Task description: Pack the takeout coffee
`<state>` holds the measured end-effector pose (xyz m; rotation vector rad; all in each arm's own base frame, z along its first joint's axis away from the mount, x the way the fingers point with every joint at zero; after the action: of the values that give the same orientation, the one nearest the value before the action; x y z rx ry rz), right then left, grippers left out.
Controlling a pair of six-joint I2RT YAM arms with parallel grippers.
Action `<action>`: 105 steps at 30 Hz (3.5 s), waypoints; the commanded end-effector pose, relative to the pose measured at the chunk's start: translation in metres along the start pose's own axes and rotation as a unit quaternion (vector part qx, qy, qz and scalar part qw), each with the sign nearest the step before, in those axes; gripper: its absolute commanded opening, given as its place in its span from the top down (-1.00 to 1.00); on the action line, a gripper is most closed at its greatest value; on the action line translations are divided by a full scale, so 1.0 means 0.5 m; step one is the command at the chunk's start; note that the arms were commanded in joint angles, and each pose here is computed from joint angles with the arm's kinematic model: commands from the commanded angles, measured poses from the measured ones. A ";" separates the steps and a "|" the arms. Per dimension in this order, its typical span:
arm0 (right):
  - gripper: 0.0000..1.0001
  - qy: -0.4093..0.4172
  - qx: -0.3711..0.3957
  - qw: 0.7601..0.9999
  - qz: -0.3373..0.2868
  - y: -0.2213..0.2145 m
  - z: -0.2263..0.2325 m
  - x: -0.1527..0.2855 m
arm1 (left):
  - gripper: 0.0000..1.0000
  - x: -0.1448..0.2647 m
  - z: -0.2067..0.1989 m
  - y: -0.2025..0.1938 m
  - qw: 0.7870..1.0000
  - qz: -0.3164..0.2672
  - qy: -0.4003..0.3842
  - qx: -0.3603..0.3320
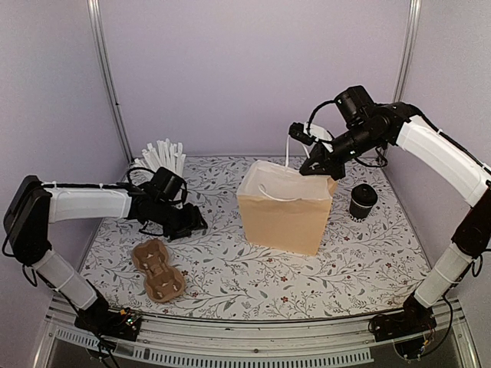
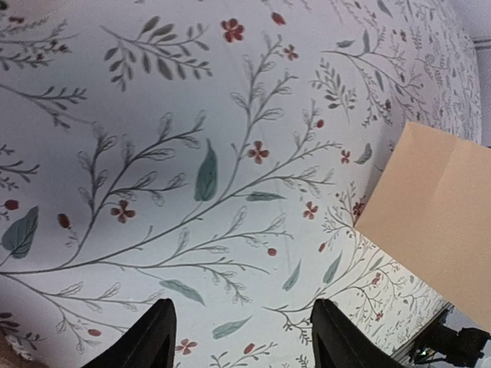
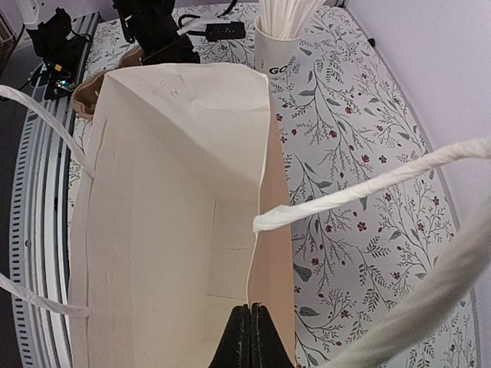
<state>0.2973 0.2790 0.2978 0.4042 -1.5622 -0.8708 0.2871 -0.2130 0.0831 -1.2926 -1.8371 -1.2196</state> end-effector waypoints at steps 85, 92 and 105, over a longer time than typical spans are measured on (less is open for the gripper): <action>1.00 -0.025 -0.015 0.999 0.029 -0.033 -0.016 -0.001 | 0.21 0.046 0.108 -0.090 0.944 0.180 0.155 -0.228; 1.00 -0.026 -0.016 0.999 0.032 -0.036 -0.019 -0.004 | 0.17 0.037 0.084 -0.063 0.945 0.161 0.155 -0.239; 1.00 -0.027 -0.017 0.999 0.035 -0.039 -0.019 -0.004 | 0.27 0.010 0.070 -0.066 0.940 0.170 0.153 -0.254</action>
<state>0.3033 0.2682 0.2885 0.3455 -1.6191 -0.8687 0.2518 -0.1761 0.0593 -1.5003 -1.0438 -1.6270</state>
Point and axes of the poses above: each gripper's point midway between its finger pads, its own x axis back along the fingers, its own z axis along the line the jaws close on, y = z × x, the point moved 2 cm from there along x, back along the fingers, and after that the axes turned 10 degrees about -x, right-handed, at the moved point
